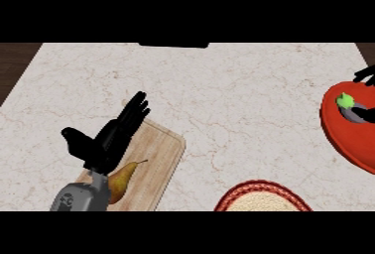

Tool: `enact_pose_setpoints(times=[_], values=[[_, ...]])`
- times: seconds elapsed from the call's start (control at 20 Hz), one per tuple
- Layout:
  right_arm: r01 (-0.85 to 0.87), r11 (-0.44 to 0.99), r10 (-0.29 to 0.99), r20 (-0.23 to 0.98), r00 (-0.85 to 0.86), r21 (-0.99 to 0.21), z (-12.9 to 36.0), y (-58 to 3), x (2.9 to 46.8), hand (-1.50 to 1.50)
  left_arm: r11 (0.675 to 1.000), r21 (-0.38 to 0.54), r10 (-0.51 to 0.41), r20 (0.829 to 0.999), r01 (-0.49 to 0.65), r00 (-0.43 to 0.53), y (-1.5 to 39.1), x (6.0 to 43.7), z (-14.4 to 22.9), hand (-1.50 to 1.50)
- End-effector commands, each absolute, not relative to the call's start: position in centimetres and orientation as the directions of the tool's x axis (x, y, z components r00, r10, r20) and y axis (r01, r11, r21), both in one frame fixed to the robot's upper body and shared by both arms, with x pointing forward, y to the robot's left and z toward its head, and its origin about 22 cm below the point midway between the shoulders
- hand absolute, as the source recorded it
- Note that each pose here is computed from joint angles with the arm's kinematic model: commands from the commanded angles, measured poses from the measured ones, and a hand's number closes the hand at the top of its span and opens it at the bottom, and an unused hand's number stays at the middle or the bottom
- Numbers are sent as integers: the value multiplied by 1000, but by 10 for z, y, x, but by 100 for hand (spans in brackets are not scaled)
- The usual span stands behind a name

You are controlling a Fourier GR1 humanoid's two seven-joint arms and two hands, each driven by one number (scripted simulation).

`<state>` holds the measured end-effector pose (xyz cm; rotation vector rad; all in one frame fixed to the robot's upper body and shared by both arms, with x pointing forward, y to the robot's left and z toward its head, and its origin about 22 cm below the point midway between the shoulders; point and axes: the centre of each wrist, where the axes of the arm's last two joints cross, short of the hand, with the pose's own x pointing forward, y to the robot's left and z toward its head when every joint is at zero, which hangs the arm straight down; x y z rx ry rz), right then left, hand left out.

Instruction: Pick the eggplant from the placemat and place it in the bowl

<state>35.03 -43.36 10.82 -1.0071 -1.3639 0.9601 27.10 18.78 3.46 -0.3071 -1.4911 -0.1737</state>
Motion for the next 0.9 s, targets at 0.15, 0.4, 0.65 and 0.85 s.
enact_pose_setpoints(times=[0.15, 0.4, 0.65, 0.85], values=[[89, 614, 789, 608, -84, -784, 85, -446, 356, -150, 961, -104, 87, 993, 255, 77, 201, 260, 28, 0], [236, 865, 500, 800, -330, -443, 108, -464, 356, -150, 963, -108, 84, 991, 246, 106, 203, 265, 26, 0], [160, 939, 345, 813, -469, -306, 122, -517, 313, -150, 971, -84, 63, 993, 224, 98, 203, 275, 36, 0], [125, 966, 260, 834, -487, -228, 110, -555, 258, -150, 975, -79, 64, 995, 209, 80, 221, 255, 31, 0]])
